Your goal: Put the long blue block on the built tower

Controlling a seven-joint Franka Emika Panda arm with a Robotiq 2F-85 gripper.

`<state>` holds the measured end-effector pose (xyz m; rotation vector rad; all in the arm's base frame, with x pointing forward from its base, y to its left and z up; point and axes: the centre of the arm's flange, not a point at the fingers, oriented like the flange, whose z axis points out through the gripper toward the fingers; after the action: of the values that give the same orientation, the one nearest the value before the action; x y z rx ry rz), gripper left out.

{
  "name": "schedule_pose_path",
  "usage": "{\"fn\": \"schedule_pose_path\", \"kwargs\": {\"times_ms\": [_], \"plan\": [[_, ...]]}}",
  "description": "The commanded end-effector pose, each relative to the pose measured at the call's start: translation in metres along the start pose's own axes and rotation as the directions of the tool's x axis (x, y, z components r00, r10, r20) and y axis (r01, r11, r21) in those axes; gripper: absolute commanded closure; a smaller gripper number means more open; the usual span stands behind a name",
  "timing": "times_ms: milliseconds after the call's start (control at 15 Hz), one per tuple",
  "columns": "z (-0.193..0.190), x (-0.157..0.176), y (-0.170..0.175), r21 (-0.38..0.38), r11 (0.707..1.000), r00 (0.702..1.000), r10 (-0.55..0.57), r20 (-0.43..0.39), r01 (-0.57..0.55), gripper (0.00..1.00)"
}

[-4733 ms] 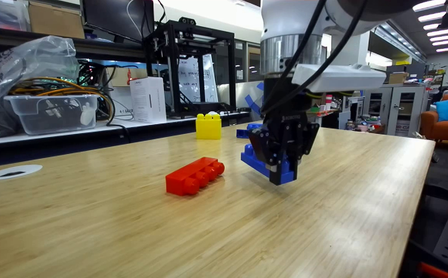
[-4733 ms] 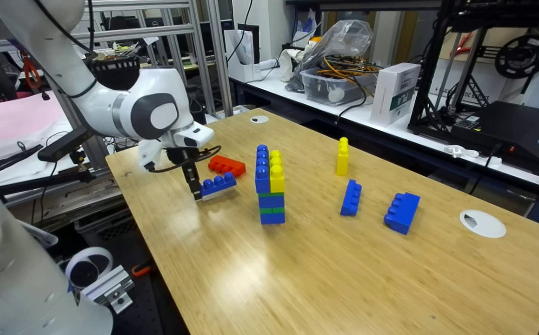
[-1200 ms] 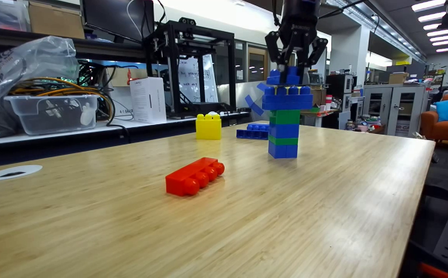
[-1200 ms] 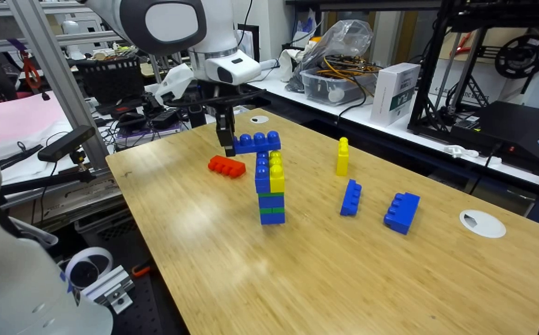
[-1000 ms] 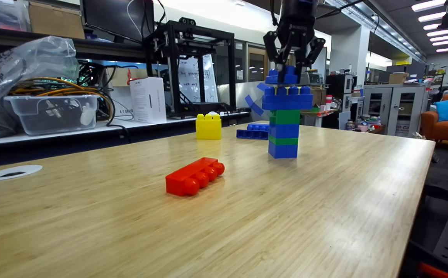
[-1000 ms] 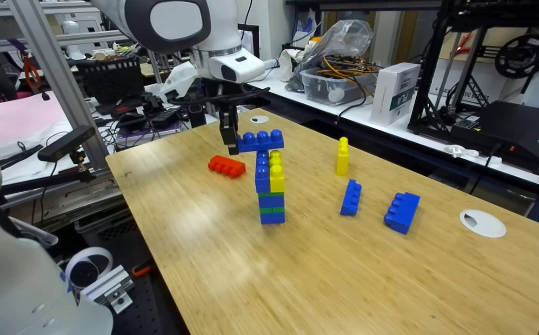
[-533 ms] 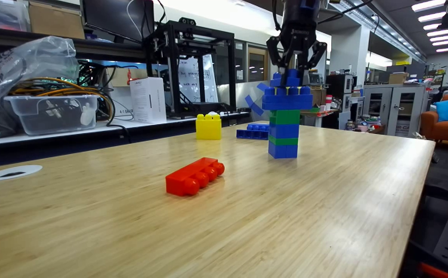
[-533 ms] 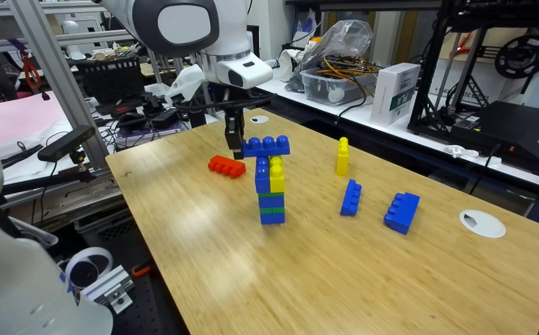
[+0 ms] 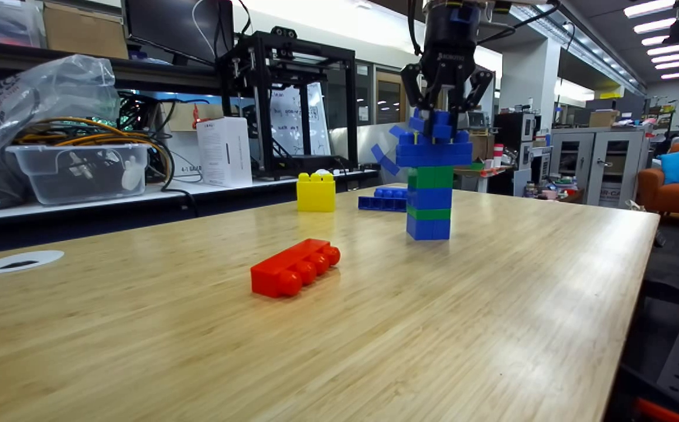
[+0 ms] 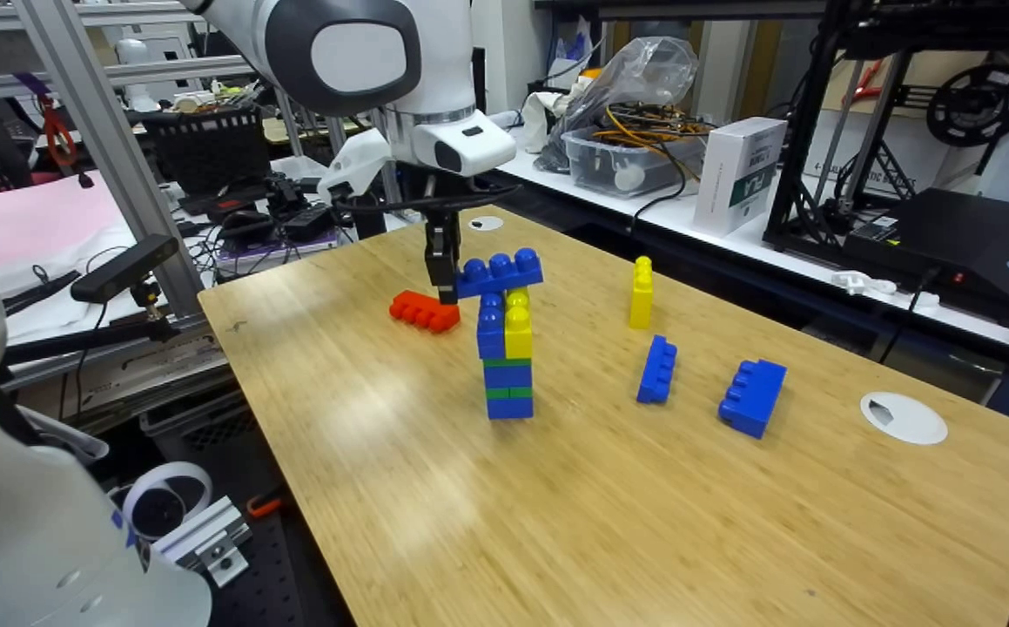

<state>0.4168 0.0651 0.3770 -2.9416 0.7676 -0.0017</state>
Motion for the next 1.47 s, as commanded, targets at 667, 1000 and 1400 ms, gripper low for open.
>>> {"fn": "schedule_pose_path", "kwargs": {"times_ms": [667, 1000, 1400], "plan": [[0.006, -0.007, -0.031, -0.041, 0.999, 1.000, 0.011, 0.012, -0.010, 0.90], [-0.007, -0.030, -0.037, -0.072, 0.997, 1.000, -0.003, 0.004, 0.003, 0.90], [-0.034, -0.043, -0.028, -0.088, 0.996, 0.998, 0.003, 0.063, 0.003, 0.90]]}}
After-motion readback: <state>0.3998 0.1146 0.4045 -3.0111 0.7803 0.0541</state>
